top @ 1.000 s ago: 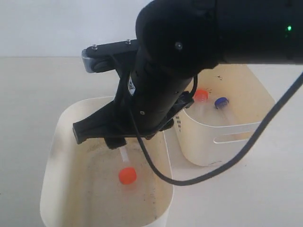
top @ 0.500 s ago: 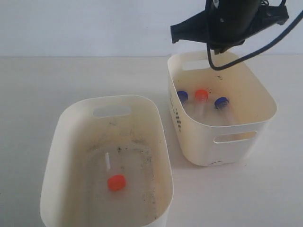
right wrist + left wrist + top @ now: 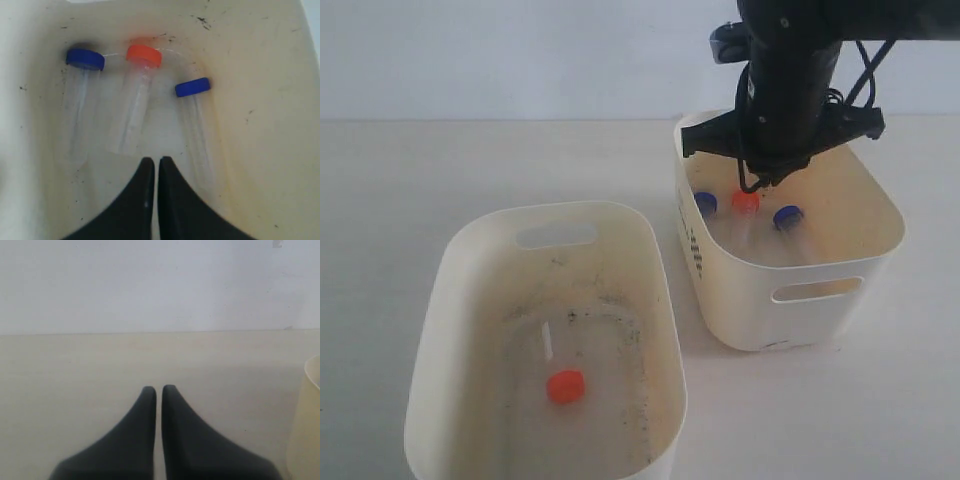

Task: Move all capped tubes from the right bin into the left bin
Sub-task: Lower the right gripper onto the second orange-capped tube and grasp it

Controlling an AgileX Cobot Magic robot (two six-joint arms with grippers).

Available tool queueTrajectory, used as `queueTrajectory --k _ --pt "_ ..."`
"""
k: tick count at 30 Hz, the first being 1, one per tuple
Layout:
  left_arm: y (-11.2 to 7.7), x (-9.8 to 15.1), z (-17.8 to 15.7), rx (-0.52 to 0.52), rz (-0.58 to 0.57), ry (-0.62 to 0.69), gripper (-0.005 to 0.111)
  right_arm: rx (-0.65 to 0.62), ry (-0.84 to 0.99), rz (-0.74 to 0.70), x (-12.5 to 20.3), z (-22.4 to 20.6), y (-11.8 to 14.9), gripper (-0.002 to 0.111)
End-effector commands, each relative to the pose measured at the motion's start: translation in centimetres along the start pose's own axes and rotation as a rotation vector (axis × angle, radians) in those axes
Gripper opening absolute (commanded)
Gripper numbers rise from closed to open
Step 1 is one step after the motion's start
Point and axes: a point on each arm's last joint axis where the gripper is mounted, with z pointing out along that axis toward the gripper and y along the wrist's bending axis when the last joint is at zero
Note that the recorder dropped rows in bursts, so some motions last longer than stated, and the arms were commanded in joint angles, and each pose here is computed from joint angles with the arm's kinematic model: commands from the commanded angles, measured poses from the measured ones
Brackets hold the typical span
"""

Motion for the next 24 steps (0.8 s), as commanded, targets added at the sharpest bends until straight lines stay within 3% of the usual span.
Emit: queueTrajectory --k 1,14,21,24 --pt "0.0 -0.2 0.0 0.001 -0.016 -0.007 0.004 -0.123 0.042 0.028 -0.6 1.3 -0.4 0.003" --pt "0.0 -0.2 0.0 0.001 -0.016 -0.007 0.004 -0.169 0.081 0.107 -1.2 5.5 -1.2 0.004" --pt "0.0 -0.2 0.0 0.001 -0.016 -0.007 0.004 -0.185 0.055 0.112 -1.4 6.6 -0.8 0.042" --pt "0.0 -0.2 0.0 0.001 -0.016 -0.007 0.004 -0.186 0.057 0.164 -1.4 6.9 -0.7 0.044"
